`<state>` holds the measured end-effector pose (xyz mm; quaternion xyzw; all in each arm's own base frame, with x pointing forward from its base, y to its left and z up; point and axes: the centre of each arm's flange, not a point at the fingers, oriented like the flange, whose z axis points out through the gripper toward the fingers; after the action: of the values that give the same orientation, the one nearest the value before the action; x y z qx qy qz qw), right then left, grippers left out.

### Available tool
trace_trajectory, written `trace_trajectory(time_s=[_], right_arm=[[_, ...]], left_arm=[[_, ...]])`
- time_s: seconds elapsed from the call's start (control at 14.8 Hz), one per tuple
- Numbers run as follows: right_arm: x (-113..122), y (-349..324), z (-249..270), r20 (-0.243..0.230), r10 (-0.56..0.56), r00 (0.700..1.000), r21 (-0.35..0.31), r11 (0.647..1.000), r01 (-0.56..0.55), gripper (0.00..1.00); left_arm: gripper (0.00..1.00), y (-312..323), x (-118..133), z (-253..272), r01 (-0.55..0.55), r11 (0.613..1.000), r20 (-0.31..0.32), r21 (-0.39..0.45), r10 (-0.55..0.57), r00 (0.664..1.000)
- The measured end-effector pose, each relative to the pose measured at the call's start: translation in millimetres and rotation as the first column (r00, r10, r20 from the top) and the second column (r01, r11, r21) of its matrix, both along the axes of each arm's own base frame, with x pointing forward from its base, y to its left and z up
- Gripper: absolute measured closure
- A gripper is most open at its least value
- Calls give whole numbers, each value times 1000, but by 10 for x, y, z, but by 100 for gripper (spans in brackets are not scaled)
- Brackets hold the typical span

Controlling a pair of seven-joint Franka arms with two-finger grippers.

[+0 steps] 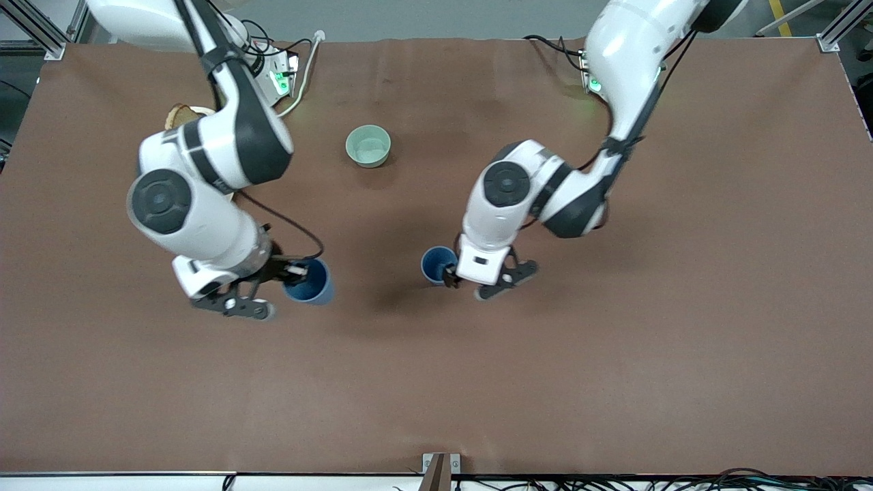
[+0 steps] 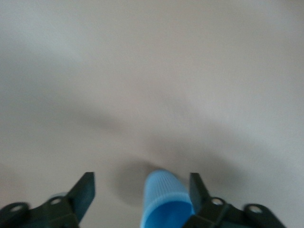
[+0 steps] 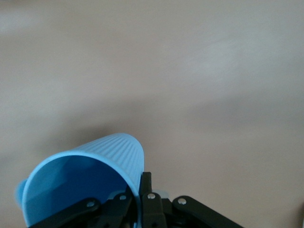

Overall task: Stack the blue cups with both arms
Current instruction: 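Carry the cups toward each other with both grippers to the table middle, then drop the left cup into the right cup while the left gripper withdraws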

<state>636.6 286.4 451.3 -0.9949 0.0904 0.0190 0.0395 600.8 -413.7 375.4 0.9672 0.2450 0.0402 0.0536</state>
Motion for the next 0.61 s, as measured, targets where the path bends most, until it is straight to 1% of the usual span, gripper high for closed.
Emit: trace_trajectory(time_s=[0.07,0.2,0.27,0.47,0.61], right_arm=[[-108,256,9,2,3,1000,13,1000,-3,96],[-329,731,32,21,8,1000,28,1000,-9,96],[-420,901,22,23,11,1000,30,999,-12,96],[-597,1305,-148,31,13,999,39,999,-14,96],[-692,1599,-408,44,8,999,45,999,-10,96]], left_arm=[[0,227,61,410,27,999,3,23,-27,1000],[0,632,20,1168,110,992,16,64,-112,994],[0,829,-9,1439,157,984,21,81,-159,987],[0,1500,-53,2057,288,949,24,132,-293,956],[0,1931,-107,2372,349,924,15,159,-355,935]])
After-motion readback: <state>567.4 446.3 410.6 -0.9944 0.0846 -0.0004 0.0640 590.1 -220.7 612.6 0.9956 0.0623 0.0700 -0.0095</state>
